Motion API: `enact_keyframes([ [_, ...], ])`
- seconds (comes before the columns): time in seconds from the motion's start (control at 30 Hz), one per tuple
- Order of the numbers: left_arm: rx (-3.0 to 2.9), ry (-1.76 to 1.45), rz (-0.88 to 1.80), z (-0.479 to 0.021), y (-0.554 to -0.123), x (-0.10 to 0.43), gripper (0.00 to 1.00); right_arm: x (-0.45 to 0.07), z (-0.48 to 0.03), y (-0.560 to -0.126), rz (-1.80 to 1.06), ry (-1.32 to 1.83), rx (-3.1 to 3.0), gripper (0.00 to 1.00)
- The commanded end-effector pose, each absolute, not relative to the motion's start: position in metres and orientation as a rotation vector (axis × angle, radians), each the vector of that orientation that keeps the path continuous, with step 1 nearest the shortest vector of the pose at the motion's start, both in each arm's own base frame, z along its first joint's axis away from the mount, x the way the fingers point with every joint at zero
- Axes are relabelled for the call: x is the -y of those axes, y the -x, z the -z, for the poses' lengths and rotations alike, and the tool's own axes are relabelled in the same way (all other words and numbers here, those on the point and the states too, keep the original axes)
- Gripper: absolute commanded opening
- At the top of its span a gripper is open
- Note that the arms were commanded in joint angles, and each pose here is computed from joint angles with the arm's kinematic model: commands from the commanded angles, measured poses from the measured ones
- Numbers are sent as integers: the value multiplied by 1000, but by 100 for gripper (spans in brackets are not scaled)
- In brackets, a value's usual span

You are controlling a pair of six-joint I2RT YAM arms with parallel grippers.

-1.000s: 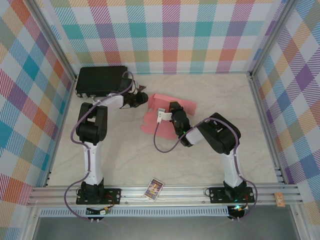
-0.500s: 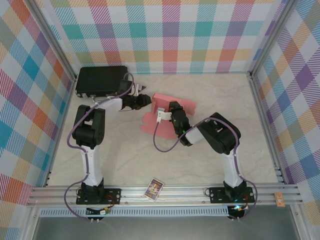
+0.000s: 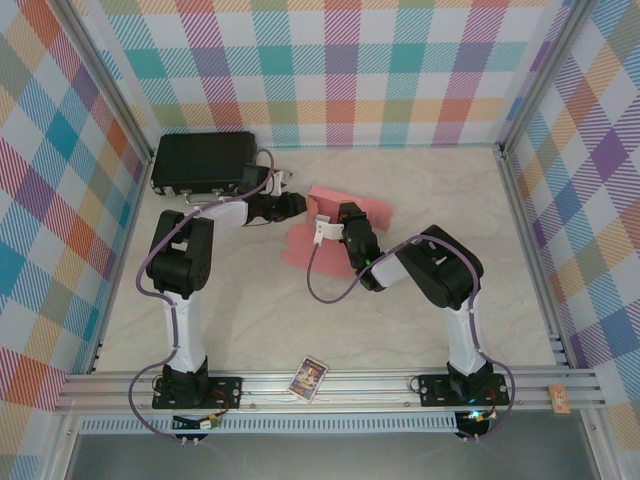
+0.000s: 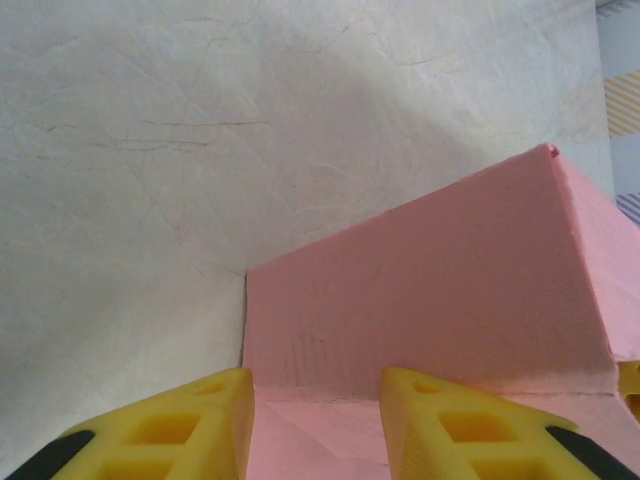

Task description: Fold the paper box

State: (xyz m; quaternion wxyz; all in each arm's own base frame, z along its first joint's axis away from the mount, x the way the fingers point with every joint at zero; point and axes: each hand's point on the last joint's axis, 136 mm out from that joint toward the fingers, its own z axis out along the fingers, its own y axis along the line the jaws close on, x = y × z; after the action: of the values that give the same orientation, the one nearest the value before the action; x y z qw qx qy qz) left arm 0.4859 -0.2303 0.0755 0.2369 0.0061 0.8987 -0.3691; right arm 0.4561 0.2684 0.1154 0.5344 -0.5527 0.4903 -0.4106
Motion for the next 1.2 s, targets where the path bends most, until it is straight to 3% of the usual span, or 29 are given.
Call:
enact_keyframes([
  [0.0, -2407, -154, 1019, -81, -479, 249, 39, -274, -114, -456, 957, 1351, -1172, 0],
  [0.3, -2232, -329, 998, -91, -480, 262, 38, -275, -113, -457, 944, 1361, -1182, 0],
  [0.6, -2220, -428, 1095, -95, -466, 272, 27, -275, -112, -457, 945, 1367, -1183, 0],
  [0.8, -2203, -476, 1133, -100, -463, 277, 32, -274, -113, -457, 947, 1366, -1182, 0],
  [1.17, -2253, -459, 944, -82, -481, 269, 38, -276, -116, -455, 933, 1358, -1180, 0],
])
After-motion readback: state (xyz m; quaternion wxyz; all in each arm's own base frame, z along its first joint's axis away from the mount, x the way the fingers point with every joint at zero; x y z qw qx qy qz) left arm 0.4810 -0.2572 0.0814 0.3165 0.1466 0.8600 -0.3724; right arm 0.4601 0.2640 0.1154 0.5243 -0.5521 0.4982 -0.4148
